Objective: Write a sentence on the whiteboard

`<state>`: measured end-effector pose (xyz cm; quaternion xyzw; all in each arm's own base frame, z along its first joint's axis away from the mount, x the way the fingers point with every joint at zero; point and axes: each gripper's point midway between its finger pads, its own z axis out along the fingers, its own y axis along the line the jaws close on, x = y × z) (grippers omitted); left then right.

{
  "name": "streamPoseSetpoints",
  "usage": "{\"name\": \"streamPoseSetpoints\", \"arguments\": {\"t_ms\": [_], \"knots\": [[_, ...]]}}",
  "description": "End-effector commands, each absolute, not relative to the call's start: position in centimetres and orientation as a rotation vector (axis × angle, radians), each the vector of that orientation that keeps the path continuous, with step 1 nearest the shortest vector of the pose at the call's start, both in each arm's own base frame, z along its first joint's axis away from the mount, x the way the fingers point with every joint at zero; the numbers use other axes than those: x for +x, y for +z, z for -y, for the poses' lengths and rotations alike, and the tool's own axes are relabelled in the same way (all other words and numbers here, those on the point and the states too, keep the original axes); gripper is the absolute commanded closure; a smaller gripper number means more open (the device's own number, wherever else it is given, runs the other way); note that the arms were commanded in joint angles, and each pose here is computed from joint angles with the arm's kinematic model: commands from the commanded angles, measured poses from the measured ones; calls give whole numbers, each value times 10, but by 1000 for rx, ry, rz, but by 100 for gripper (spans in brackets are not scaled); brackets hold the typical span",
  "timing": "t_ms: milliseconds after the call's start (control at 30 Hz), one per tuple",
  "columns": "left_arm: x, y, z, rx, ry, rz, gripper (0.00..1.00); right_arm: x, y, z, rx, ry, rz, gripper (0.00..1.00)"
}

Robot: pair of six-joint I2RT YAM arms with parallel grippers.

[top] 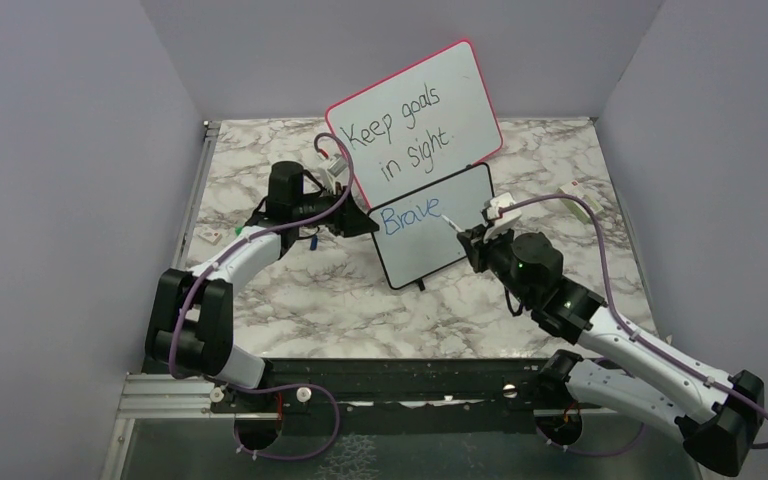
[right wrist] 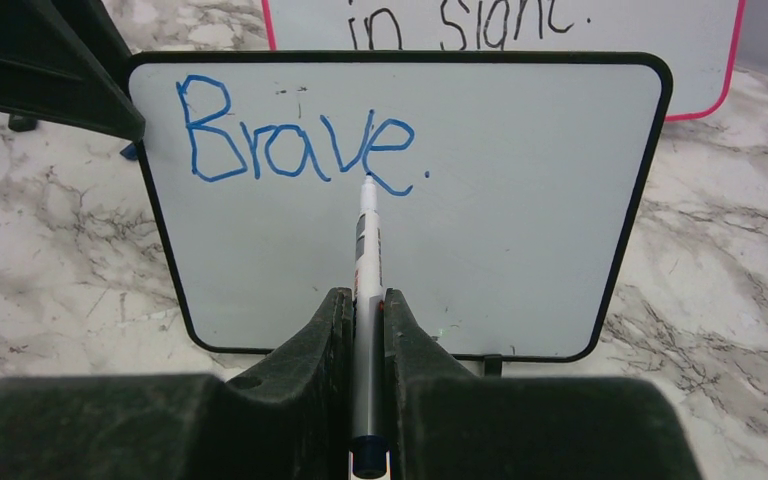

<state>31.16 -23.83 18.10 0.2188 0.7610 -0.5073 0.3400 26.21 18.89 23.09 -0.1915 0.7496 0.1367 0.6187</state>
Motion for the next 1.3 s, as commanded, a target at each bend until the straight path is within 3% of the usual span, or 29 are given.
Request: {"name": "streamPoseSetpoints", "arguments": {"t_ms": [0, 200, 467, 1267], "knots": [[318, 188, 248, 581, -1321, -1928, 60, 264, 236, -200, -472, 359, -1684, 99], [321, 177, 251, 611, -1326, -1946, 70, 265, 224, -209, -506, 374, -1714, 99], [324, 174, 250, 697, -1293, -1959, 100, 261, 214, -222, -559, 399, -1726, 99], [318, 157, 245, 755, -1242, -2014, 100, 230, 199, -276, -546, 265, -1727, 99]]}}
